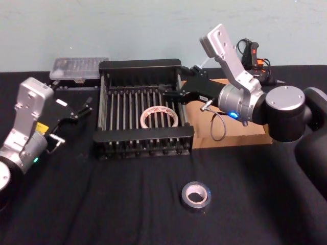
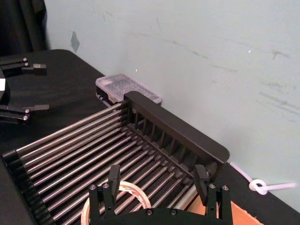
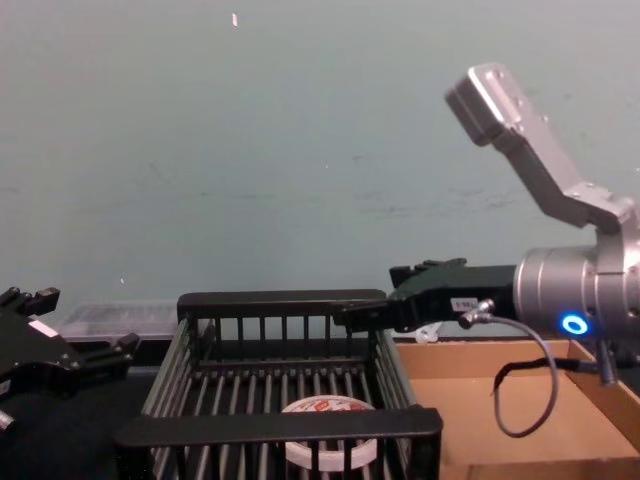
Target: Pick up the white tape and place it into the black box , Pick up the silver tape and place it into the brown box.
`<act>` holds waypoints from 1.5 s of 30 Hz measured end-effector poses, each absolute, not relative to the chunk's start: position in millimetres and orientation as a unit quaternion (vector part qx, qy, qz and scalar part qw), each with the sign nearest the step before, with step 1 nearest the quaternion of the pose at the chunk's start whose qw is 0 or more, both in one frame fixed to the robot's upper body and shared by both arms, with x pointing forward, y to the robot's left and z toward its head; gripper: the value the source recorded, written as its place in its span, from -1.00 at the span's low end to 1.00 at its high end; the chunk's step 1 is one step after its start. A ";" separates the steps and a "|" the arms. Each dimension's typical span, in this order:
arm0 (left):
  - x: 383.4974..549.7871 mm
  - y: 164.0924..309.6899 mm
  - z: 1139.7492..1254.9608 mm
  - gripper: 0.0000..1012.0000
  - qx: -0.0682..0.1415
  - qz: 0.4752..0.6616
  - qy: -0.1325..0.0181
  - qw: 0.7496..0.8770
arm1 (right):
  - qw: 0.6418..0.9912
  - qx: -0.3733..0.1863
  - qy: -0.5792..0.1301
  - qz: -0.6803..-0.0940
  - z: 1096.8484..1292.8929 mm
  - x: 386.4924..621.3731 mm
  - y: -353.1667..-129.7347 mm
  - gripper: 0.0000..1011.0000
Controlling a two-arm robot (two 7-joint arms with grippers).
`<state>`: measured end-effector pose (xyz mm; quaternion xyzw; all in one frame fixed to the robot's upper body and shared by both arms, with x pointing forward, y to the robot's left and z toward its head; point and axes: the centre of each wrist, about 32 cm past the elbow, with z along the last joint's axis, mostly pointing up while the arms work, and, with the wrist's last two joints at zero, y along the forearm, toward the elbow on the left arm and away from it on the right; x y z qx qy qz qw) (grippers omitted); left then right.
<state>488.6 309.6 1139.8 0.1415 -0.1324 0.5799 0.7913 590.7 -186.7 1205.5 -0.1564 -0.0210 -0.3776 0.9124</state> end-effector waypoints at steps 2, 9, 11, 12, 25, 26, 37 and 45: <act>488.6 309.7 1139.8 0.98 0.142 0.580 -0.132 0.791 | 0.912 -0.152 -0.021 -0.379 1206.9 587.2 -189.2 0.98; 488.6 309.7 1139.7 0.98 0.142 0.580 -0.132 0.791 | 0.913 -0.145 -0.025 -0.380 1214.1 568.4 -204.1 0.98; 488.6 309.7 1139.8 0.98 0.141 0.580 -0.132 0.791 | 0.913 -0.143 -0.025 -0.382 1216.0 563.0 -209.8 0.98; 488.6 309.7 1139.8 0.98 0.142 0.580 -0.132 0.791 | 0.912 -0.140 -0.022 -0.385 1217.7 557.7 -216.1 0.98; 488.6 309.7 1139.8 0.98 0.141 0.580 -0.132 0.791 | 0.911 -0.144 0.003 -0.387 1226.8 512.2 -262.5 0.98; 488.6 309.7 1139.8 0.98 0.141 0.580 -0.132 0.791 | 0.911 -0.145 0.004 -0.385 1227.2 509.7 -264.6 0.98; 488.6 309.7 1139.8 0.98 0.142 0.580 -0.132 0.791 | 0.918 -0.169 0.024 -0.358 1226.6 476.8 -282.0 0.98; 488.6 309.7 1139.8 0.98 0.141 0.580 -0.132 0.791 | 0.922 -0.186 0.047 -0.336 1219.7 459.5 -285.6 0.98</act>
